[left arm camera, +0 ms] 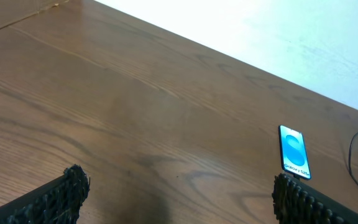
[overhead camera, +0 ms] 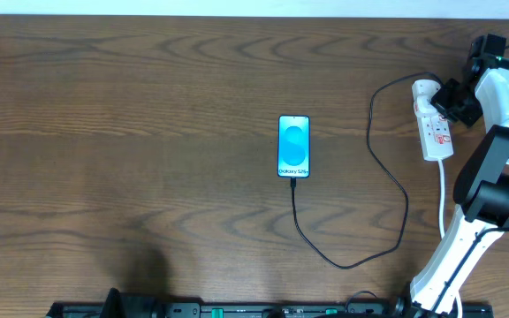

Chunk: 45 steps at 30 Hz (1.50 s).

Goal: Plug charger to phone and switch on socket

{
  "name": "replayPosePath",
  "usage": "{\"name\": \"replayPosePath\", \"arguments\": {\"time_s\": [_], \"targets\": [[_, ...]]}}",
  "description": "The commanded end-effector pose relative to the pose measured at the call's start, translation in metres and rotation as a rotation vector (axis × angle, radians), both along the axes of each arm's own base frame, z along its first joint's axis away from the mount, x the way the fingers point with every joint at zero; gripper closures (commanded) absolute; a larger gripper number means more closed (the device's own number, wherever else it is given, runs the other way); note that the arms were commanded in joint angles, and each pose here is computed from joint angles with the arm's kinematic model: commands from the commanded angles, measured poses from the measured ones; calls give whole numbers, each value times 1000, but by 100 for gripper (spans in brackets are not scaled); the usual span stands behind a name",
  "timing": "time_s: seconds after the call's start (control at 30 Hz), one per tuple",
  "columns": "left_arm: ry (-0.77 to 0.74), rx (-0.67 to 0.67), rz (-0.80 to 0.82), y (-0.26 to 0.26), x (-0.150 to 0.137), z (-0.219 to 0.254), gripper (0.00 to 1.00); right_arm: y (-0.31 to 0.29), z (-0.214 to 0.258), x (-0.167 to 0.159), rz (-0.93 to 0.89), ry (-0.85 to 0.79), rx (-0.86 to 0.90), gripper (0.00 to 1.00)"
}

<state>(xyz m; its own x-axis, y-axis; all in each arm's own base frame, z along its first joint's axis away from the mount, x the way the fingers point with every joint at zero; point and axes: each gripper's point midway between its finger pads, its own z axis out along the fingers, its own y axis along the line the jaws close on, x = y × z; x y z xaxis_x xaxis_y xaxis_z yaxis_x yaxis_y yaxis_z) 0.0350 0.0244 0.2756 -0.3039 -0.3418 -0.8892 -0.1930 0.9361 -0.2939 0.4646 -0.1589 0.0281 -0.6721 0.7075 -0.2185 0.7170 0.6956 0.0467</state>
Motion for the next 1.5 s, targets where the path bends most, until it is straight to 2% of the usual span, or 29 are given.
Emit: {"name": "replayPosePath", "arguments": {"time_s": [0.0, 0.2, 0.43, 0.9, 1.23, 1.47], "targets": [[-6, 16, 3, 1, -1, 2, 4, 15, -16, -3, 34, 17, 53, 99], [-6, 16, 3, 1, -1, 2, 4, 35, -42, -12, 63, 35, 89, 99], [-6, 16, 3, 1, -1, 2, 4, 44, -43, -12, 80, 37, 110, 99], [-6, 16, 3, 1, -1, 2, 4, 23, -18, -18, 48, 30, 35, 99], [-6, 16, 3, 1, -1, 2, 4, 20, -11, -2, 111, -35, 11, 99], [-6, 16, 3, 1, -1, 2, 4, 35, -11, 2, 148, -62, 86, 99]]}}
